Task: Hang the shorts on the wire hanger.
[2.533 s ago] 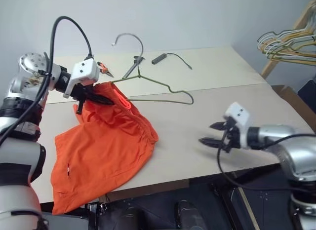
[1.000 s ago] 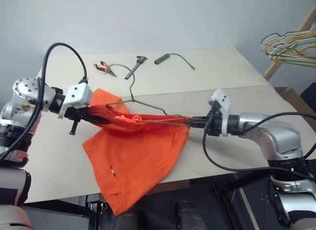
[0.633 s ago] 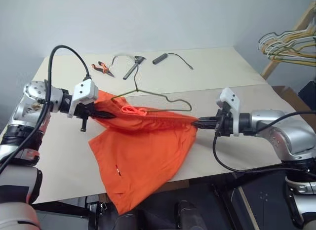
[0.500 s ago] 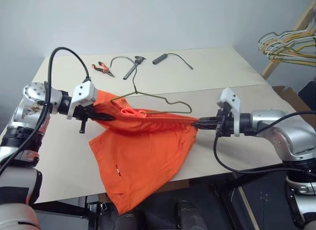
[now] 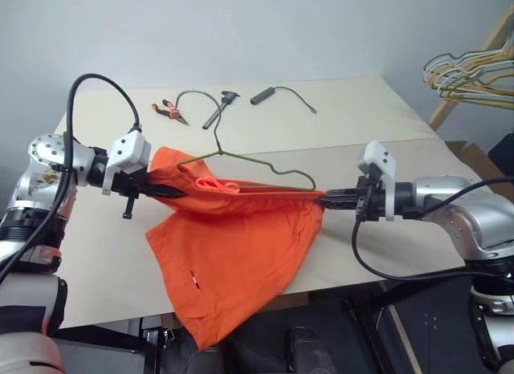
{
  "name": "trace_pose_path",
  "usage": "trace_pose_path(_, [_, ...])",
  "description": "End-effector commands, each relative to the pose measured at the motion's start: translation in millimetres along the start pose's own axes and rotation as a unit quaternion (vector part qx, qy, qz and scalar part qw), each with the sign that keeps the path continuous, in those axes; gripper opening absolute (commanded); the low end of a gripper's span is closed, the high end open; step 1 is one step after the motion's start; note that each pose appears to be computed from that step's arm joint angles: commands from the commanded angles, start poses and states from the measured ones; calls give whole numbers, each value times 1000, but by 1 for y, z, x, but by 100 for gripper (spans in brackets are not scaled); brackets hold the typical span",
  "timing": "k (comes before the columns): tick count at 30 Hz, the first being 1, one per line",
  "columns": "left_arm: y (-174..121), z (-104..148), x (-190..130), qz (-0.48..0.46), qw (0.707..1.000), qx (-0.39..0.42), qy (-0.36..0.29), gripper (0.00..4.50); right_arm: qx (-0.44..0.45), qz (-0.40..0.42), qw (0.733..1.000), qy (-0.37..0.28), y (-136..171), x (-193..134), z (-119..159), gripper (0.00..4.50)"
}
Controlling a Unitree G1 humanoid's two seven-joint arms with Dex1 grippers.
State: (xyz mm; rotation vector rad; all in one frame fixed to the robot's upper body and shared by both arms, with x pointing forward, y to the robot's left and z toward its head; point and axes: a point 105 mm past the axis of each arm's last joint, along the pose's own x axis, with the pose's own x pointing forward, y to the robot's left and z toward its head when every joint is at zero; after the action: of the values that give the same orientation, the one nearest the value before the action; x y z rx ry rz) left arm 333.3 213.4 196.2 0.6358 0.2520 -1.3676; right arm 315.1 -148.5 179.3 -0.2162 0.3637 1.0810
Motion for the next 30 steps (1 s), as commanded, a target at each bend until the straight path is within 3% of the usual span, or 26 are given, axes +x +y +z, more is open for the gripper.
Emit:
trace_pose_path(1, [4, -17, -32, 50, 997, -23, 58, 0, 10, -81, 996, 18, -28, -33, -2, 2])
trace_pose_path(14, [8, -50, -33, 69, 982, -11, 174, 0, -10, -86, 996, 8, -30, -43, 10, 2])
trace_pose_path(24, [5, -66, -22, 30, 971, 14, 239, 0, -65, -52, 996, -26, -13, -33, 42, 2])
trace_pose_path(26, [10, -66, -17, 36, 970, 19, 240, 0, -74, -41, 996, -28, -7, -26, 46, 2])
trace_pose_path(30, [28, -41, 5, 60, 983, 17, 170, 0, -102, -15, 995, -8, 15, 4, 45, 2])
